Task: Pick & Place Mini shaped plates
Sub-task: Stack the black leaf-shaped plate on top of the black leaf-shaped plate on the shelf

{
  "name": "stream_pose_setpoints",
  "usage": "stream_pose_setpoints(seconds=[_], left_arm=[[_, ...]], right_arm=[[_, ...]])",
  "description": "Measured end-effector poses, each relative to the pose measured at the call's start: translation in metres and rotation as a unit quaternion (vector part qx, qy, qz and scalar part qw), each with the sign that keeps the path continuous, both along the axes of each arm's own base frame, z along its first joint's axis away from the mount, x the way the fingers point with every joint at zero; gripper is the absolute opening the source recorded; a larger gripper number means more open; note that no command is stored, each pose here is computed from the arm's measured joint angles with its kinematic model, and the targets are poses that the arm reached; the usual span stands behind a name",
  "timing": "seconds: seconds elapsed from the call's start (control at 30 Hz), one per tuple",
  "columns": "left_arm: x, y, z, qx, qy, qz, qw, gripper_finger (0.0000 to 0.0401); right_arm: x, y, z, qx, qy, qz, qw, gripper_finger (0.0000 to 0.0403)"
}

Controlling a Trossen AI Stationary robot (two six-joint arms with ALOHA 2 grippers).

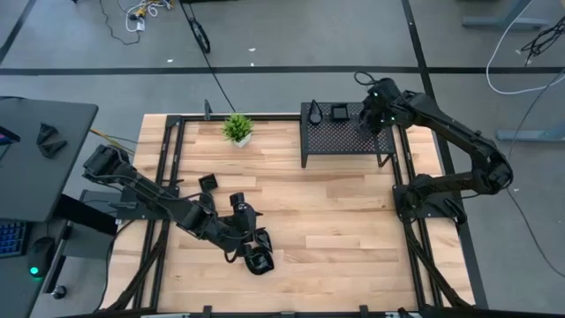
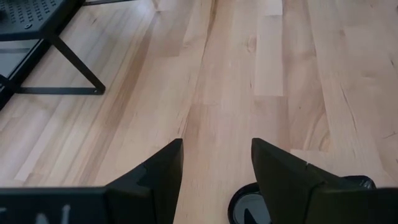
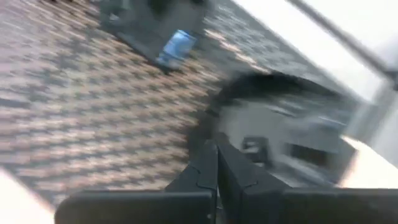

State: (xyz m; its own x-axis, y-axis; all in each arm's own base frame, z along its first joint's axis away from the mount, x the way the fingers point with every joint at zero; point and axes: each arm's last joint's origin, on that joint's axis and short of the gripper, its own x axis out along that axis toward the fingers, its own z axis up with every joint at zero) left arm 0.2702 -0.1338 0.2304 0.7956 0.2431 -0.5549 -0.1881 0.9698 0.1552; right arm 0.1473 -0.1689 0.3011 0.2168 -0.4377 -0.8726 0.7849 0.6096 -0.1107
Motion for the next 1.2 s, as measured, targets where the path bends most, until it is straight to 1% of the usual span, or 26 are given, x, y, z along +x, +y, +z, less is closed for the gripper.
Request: stream_pose_setpoints(seconds=[0.07,0.13,0.27,0.37,0.53,0.67,0.8,0.93,0.97,1.03,1.13,1.2], left_arm=[[0.000,0.000,0.000,0.000,-0.001,0.001,1.000,0.0195],[0.001,0.001,0.000,0.000,-0.001,0.002,1.000,0.0195],[0.002,0.003,0.000,-0.001,-0.001,0.006,1.000,0.0195],[0.002,0.003,0.000,-0.001,-0.001,0.006,1.000,0.0195],[0.002,0.003,0.000,-0.001,-0.001,0.006,1.000,0.0195],[0.002,0.003,0.000,-0.001,-0.001,0.006,1.000,0.0195],[0.002,0.003,0.000,-0.001,-0.001,0.006,1.000,0.0195],[0.002,0.003,0.000,0.002,-0.001,0.004,1.000,0.0195],[0.002,0.004,0.000,0.004,0.000,0.004,1.000,0.0195],[0.002,0.004,0.000,0.004,0.000,0.005,1.000,0.0195],[0.004,0.007,0.001,0.003,-0.003,0.009,1.000,0.0195],[0.004,0.007,0.001,0.003,-0.004,0.011,1.000,0.0195]], right_arm=[[0.007,0.001,0.001,0.016,-0.045,0.014,0.999,0.0004],[0.014,0.001,0.000,0.018,-0.059,0.021,0.998,0.0004],[0.021,0.000,-0.008,0.036,-0.044,0.023,0.998,0.0003],[0.018,0.001,-0.011,0.043,-0.022,0.003,0.999,0.0003],[0.006,0.009,-0.006,0.028,0.022,-0.034,0.999,0.0003],[-0.002,0.016,0.000,0.022,0.023,-0.050,0.998,0.0002],[-0.009,0.024,0.008,0.011,0.011,-0.045,0.999,0.0002],[-0.011,0.031,0.015,-0.001,-0.007,-0.021,1.000,0.0002],[-0.011,0.031,0.015,-0.003,-0.007,-0.027,1.000,0.0003],[-0.012,0.029,0.016,-0.022,0.000,-0.058,0.998,0.0007],[-0.009,0.018,0.013,-0.055,0.013,-0.097,0.994,0.0011],[-0.004,0.008,0.010,-0.065,0.003,-0.113,0.991,0.0009]])
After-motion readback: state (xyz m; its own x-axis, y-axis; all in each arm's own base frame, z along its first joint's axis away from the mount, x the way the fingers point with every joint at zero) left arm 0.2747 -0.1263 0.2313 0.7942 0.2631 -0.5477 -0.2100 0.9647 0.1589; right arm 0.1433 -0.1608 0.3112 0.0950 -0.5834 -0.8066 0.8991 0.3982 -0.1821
